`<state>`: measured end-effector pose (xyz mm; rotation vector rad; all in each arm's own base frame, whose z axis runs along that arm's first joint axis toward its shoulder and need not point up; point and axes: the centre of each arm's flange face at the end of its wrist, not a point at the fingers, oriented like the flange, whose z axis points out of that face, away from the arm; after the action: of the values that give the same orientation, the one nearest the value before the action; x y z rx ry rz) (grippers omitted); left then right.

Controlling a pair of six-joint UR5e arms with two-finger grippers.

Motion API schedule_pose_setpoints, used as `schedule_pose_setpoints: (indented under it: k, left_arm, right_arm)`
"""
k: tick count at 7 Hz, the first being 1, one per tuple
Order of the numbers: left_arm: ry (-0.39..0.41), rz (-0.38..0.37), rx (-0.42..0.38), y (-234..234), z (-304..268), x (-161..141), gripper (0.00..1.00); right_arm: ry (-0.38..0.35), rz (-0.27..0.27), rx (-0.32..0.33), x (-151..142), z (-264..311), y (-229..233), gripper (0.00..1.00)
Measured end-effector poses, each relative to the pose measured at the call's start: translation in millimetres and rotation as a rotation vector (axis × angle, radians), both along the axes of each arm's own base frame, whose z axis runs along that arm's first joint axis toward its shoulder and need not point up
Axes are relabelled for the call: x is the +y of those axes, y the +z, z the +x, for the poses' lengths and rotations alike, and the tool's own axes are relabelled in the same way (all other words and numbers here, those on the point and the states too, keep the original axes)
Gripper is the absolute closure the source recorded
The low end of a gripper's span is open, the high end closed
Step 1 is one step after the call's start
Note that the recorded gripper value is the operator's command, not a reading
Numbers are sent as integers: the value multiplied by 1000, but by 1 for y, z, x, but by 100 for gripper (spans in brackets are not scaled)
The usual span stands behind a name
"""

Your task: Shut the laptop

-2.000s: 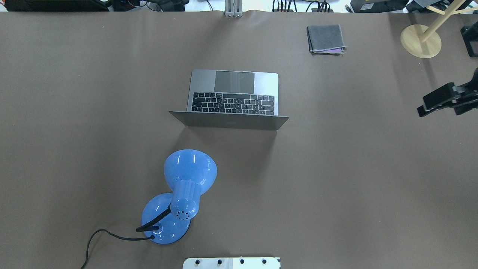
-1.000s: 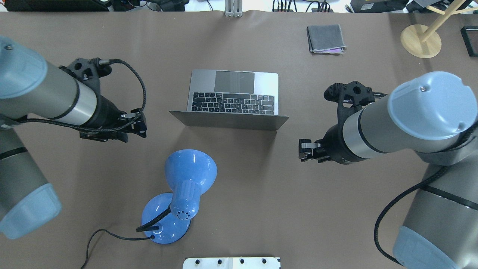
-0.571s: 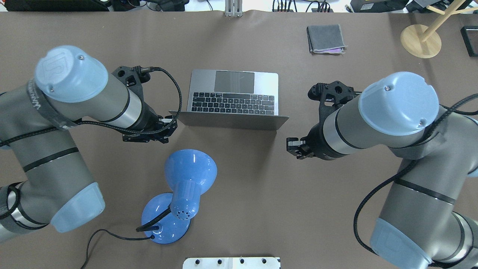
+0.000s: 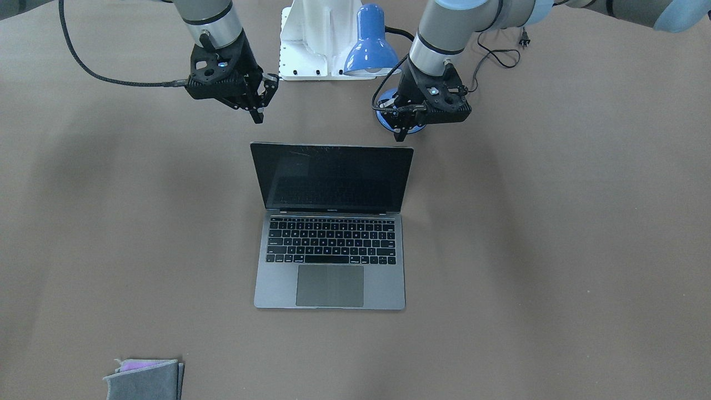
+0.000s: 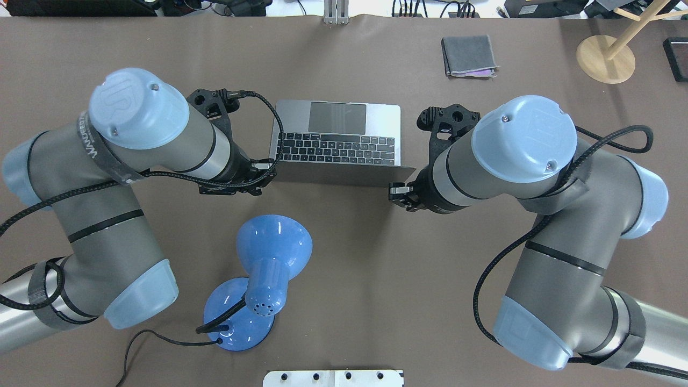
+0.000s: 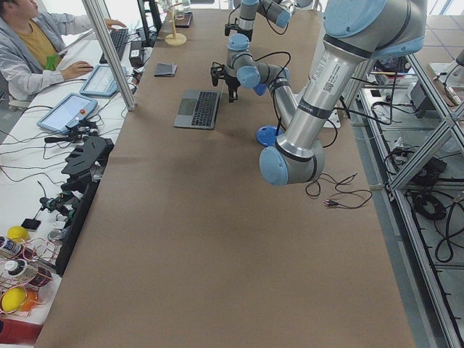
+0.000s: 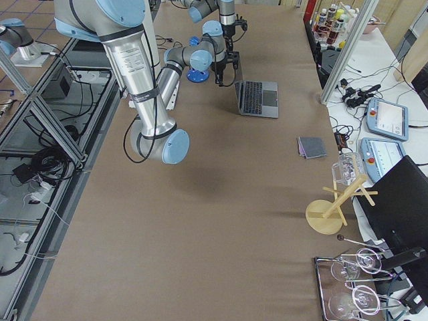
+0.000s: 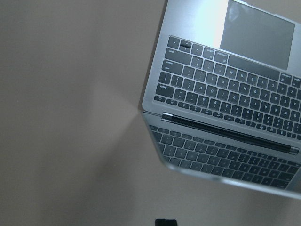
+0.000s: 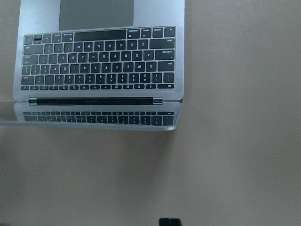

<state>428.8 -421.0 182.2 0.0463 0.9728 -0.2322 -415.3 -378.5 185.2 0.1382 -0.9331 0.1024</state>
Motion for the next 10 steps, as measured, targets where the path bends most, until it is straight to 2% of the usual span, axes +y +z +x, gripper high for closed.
schedule_pose_setpoints:
  k: [6,8,10]
  left_arm:
    - [-90,91,10,-12,3,-15,100]
    - [-139,132,16,-10,11,-31,100]
    - [-186,147,12,-6,16,-59,100]
  right_arm:
    - [131,87,-19,-30,-13,-16,100]
    - [179,99,-41,-57,-16,-15,100]
    - [213,92,-40,-90,-24,-20,100]
